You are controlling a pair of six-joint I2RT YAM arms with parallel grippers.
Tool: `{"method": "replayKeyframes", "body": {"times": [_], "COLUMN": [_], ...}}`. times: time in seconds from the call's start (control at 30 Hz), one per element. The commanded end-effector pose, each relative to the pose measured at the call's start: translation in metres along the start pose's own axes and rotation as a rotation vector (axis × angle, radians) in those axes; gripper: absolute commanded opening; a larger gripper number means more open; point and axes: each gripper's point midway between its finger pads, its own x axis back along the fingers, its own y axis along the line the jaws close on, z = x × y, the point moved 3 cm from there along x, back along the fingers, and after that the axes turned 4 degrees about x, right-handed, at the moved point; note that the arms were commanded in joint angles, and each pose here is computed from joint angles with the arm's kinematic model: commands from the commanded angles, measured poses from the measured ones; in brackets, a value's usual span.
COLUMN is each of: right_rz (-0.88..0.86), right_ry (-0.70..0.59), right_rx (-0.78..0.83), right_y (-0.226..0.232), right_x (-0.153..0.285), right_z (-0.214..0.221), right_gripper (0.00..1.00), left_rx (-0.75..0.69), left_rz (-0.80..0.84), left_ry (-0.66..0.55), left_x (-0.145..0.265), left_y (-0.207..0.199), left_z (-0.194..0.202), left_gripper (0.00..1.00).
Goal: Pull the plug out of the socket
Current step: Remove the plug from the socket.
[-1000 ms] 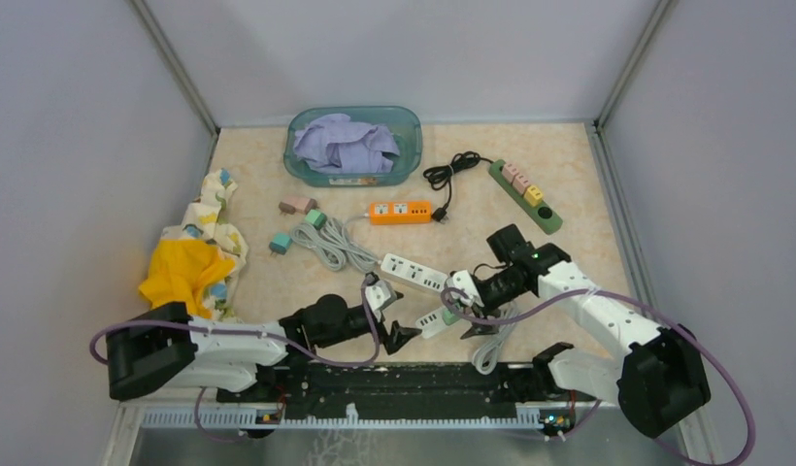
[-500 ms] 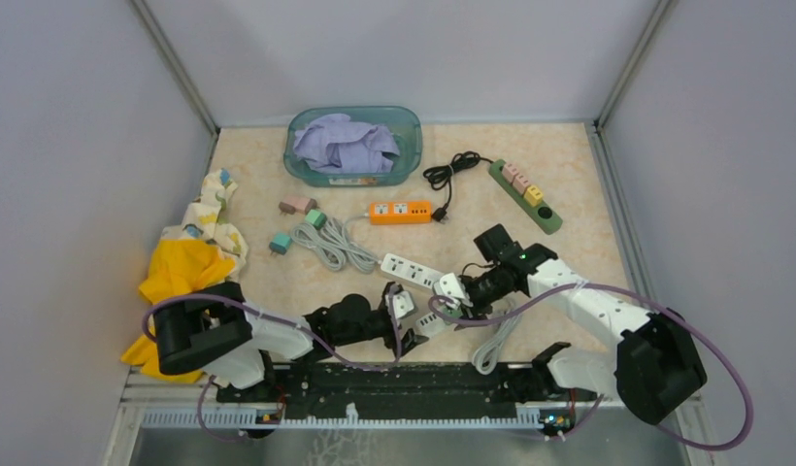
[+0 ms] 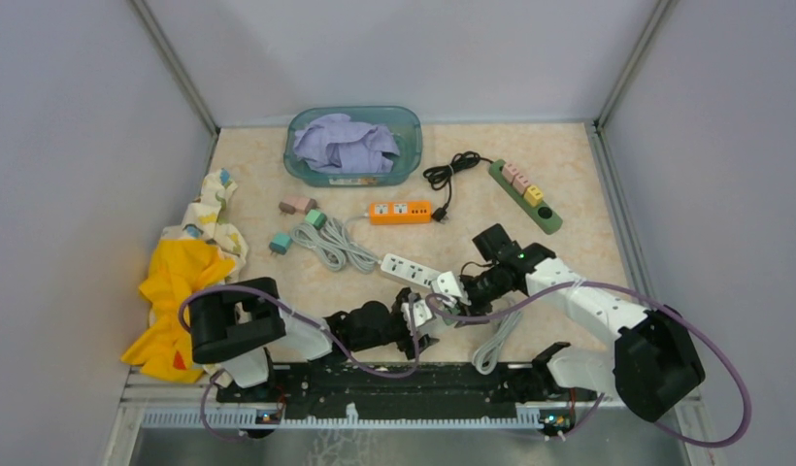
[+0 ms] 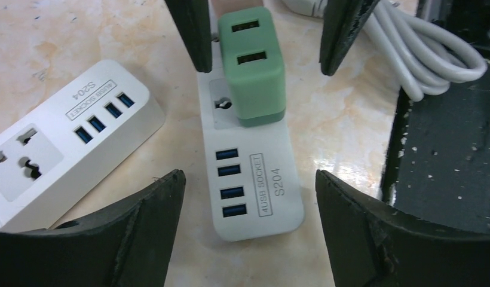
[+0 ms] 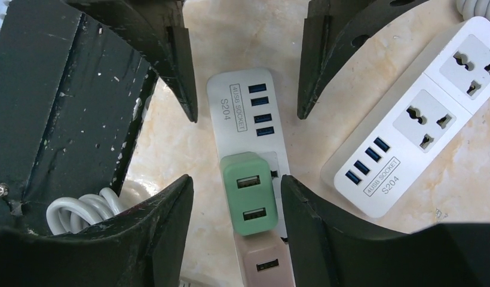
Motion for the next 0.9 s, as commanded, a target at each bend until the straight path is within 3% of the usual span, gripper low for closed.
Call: {"method": "replayKeyframes", "body": {"times": [0.0,0.3,0.47,0.53,0.8,0.87], "right_rz": [0.022,0.028,0.019,0.018,-0.019,-0.023], "right_ry": [-0.017,0.003,0.01,0.009,-0.041,-0.083], "right_rx": [0.021,0.007,0.008,0.009,0.039,0.031], "right_y": [-0.009,-0.012,-0.011,-0.011,-0.007,-0.009], "right_x": [0.0,-0.001,-0.002,-0.003,-0.013,-0.014], "right_z": [-0.006,-0.002,0.0,0.0,-0.016,-0.025], "right_gripper": [0.55,0.51,0.42,0.37,0.13,0.06], "left_rx": [-0.012,-0.006,-0.023,-0.028,-0.03,-0.026], "left_rz": [-0.067,-0.072,-0.082,-0.082,-0.052,-0.038], "left_ry": [-0.043,-0.019,-0.014,-0.013,0.028,0.039], "left_x": [-0.008,-0.012,-0.011,-0.011,-0.015,-0.016], "left_y": [0.007,0.007,0.009,0.009,0.005,0.003], "left_z": [-0.011,-0.001,0.0,0.0,0.004,0.006], "left_gripper": [0.83,0.72,0.61,0.54,0.06,0.01]}}
